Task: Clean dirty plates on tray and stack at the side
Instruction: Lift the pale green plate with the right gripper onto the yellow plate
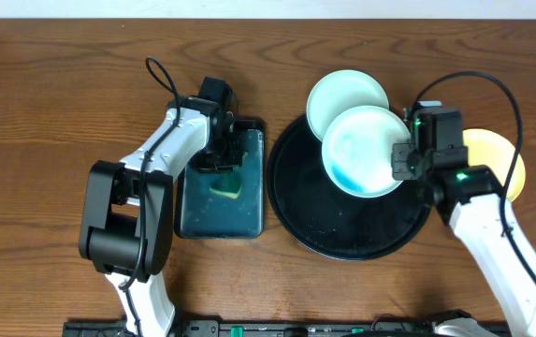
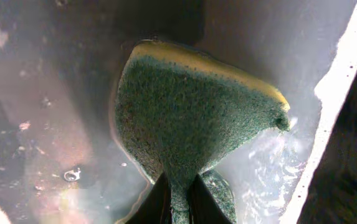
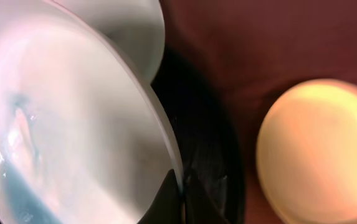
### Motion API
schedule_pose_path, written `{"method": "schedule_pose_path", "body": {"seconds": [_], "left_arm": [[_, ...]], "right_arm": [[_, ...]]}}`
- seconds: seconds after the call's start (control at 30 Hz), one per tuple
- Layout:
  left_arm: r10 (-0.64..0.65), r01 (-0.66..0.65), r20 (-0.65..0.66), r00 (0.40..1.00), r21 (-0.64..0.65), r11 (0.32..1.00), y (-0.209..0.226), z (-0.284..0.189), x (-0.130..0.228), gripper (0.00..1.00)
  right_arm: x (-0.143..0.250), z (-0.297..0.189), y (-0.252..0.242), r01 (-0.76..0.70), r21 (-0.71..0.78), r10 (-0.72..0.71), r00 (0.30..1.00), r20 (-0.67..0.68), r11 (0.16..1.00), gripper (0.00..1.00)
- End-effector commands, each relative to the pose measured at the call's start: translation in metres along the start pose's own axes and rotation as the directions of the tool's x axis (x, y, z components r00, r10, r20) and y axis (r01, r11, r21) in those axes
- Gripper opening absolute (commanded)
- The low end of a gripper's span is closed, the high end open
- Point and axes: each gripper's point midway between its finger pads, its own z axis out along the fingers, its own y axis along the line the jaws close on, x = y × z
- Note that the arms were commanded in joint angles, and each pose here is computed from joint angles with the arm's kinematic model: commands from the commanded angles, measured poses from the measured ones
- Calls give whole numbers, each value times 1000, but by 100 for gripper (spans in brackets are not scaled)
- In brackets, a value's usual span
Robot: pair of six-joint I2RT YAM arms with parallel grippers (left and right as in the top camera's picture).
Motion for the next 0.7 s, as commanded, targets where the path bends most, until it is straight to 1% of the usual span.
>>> {"method": "schedule_pose_path", "body": {"seconds": [0.0, 0.2, 0.3, 0.43, 0.53, 0.67], "left_arm": [[-7, 6, -50, 999, -8, 1000, 4, 15, 7, 8], [-7, 6, -50, 999, -8, 1000, 4, 15, 7, 8], [-7, 6, -49, 999, -8, 1000, 4, 15, 7, 8], [-6, 6, -45, 999, -7, 1000, 3, 16, 6, 8], [-6, 6, -45, 999, -7, 1000, 3, 16, 6, 8], [-6, 6, -44, 999, -7, 1000, 3, 16, 6, 8]], "right_arm": [[-25, -23, -13, 78, 164, -96, 990, 104, 983, 1], [-34, -35, 1, 219, 263, -258, 958, 126, 940, 1], [-41, -43, 8, 289, 322, -347, 927, 139, 901, 1], [-51, -57, 18, 344, 401, -434, 887, 159, 849, 1], [-55, -65, 30, 383, 422, -489, 855, 175, 822, 1], [-61, -74, 48, 408, 429, -529, 821, 213, 806, 1]]}}
